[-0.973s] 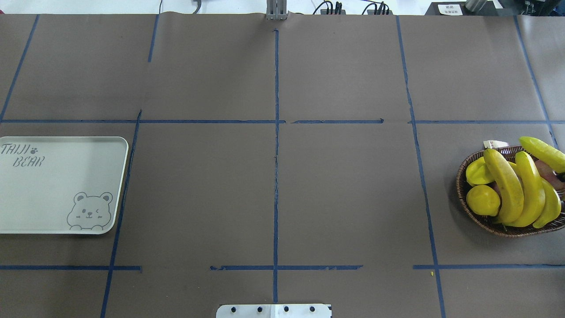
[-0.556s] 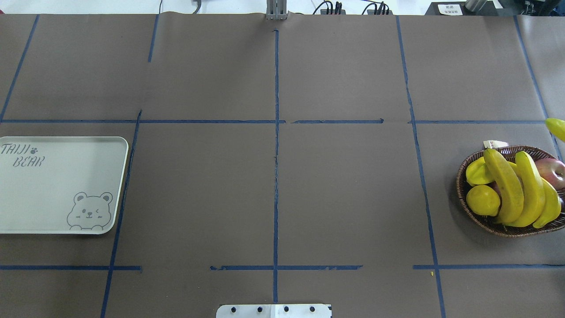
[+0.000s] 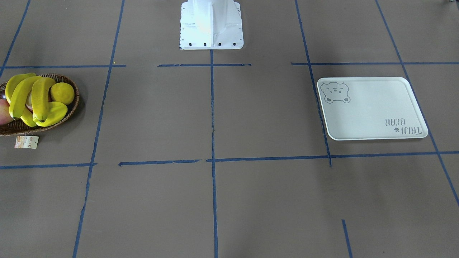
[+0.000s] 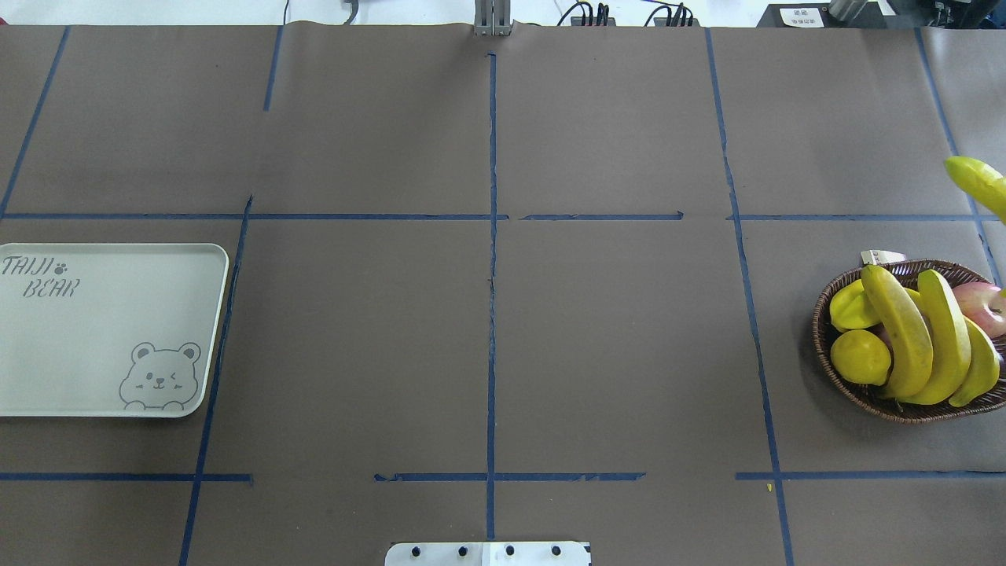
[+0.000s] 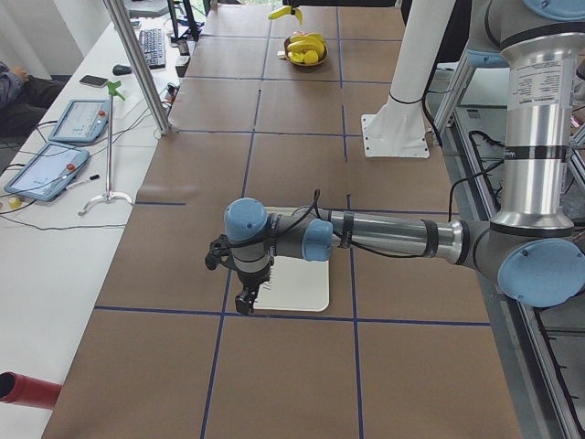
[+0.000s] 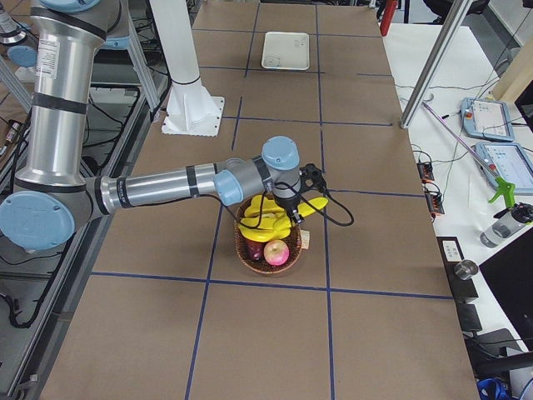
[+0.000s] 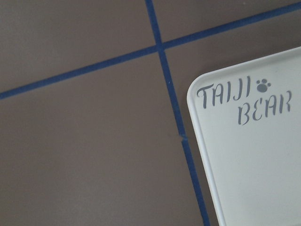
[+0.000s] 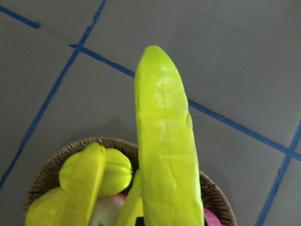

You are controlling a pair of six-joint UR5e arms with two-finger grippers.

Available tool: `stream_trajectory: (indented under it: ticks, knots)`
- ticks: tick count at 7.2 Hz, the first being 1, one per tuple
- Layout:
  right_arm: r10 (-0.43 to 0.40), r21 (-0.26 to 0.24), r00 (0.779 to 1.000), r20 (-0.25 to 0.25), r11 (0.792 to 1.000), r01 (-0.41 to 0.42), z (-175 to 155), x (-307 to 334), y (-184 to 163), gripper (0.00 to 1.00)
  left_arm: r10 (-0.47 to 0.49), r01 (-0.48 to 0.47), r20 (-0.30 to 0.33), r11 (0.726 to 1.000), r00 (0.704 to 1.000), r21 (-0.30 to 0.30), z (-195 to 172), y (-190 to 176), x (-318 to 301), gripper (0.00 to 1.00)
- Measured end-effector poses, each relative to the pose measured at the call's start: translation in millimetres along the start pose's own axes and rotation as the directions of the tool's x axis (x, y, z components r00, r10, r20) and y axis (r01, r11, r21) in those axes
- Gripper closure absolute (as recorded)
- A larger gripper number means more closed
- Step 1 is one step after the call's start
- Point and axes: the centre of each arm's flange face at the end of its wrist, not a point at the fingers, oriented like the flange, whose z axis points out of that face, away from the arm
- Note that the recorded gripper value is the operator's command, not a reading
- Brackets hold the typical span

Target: Transfer all bananas from basket to plate

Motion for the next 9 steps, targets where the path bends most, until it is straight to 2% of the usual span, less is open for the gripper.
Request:
stream_trajectory:
  ticks: [1,3,4,5,7,9]
  knots:
    - [-0.007,-0.004,0.998,0.067,1.000,0.007,1,-23,-23,0.96,0.040,-0.040,0.001,0.998,0.999,0.045,-8,-16,5,0.00]
    - [0.044,-0.021,0.985,0.169,0.999,-0.041,18,-89,-72,0.92,0.062,-0.060,-0.029,0.996,0.998,0.070,-7,-26,11,0.00]
    - [0.082,-0.022,0.975,0.205,0.997,-0.079,30,-133,-96,0.92,0.051,-0.043,-0.109,0.996,0.993,0.075,-1,-38,35,0.00]
    - [0.112,-0.014,0.967,0.228,0.994,-0.111,43,-178,-115,0.92,0.015,0.000,-0.198,0.997,0.980,0.072,6,-56,68,0.00]
    - [0.188,0.023,0.946,0.265,0.979,-0.201,62,-257,-139,0.92,-0.088,0.119,-0.291,0.989,0.953,0.090,1,-96,125,0.00]
    - [0.233,0.104,0.917,0.323,0.955,-0.279,81,-320,-139,0.94,-0.188,0.238,-0.381,0.967,0.905,0.091,2,-125,190,0.00]
